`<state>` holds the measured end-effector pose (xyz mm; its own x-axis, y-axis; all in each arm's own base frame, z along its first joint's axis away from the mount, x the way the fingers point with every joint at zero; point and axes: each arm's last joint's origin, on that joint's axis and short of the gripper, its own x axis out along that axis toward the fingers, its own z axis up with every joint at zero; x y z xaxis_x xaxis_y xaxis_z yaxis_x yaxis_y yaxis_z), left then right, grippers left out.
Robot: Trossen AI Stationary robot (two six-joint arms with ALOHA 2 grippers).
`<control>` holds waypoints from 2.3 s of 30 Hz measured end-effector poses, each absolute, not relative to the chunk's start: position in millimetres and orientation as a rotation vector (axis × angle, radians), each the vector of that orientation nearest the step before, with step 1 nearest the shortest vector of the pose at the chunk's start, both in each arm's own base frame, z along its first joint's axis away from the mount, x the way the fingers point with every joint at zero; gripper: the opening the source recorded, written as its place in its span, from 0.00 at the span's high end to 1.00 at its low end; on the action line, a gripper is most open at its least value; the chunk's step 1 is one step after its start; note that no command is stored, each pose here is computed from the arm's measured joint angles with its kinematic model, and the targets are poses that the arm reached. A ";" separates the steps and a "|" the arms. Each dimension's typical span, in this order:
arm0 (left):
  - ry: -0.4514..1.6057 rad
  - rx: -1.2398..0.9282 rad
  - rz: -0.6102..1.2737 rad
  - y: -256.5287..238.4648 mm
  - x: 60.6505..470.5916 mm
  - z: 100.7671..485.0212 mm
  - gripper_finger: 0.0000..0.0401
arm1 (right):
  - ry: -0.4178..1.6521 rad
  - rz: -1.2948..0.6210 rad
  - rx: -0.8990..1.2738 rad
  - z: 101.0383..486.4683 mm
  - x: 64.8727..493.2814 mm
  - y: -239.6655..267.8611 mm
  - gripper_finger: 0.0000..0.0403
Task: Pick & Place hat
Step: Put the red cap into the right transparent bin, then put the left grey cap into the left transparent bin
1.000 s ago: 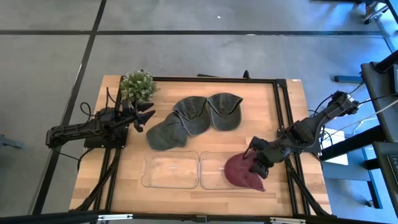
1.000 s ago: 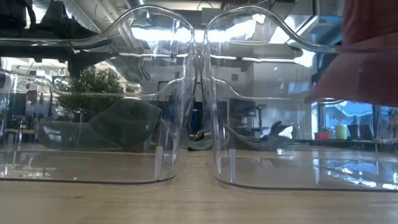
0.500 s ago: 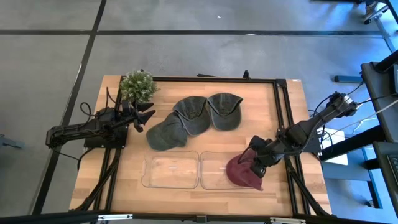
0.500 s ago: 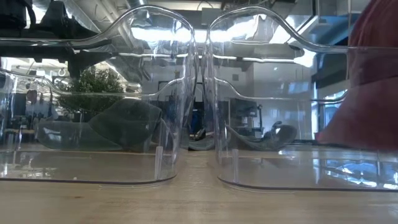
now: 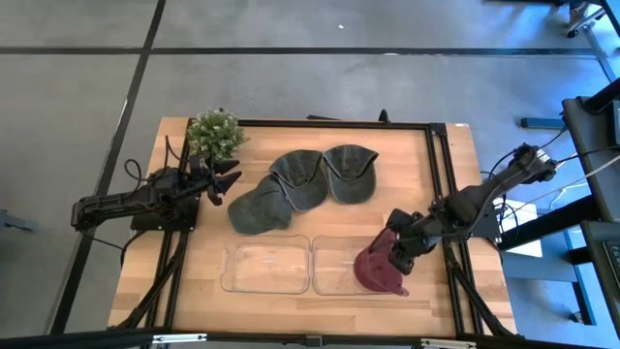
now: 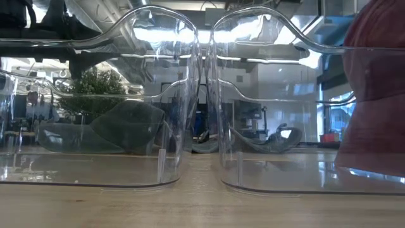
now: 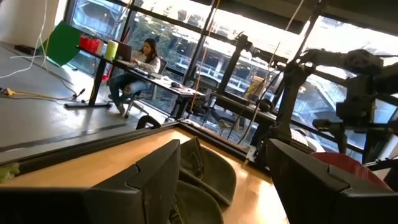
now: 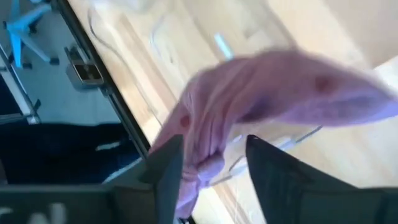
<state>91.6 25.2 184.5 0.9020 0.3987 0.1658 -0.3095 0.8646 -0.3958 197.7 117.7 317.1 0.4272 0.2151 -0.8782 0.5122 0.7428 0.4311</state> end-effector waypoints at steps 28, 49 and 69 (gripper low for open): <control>0.882 -0.085 0.304 6.7 208.7 170.1 0.49 | 0.779 -0.599 0.454 387.5 200.9 56.8 0.42; 1.054 -0.062 0.327 4.6 226.2 124.2 0.81 | 0.793 -0.589 0.411 386.5 202.7 55.4 0.42; 0.891 -0.065 0.298 4.1 231.3 213.5 0.99 | 0.811 -0.569 0.360 386.3 202.3 55.2 0.42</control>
<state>231.3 4.1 213.5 0.5904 0.2291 -0.7739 -0.2830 0.9568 0.0673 202.3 55.2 386.3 0.5529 -0.3360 -0.7625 0.6020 0.7938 0.0867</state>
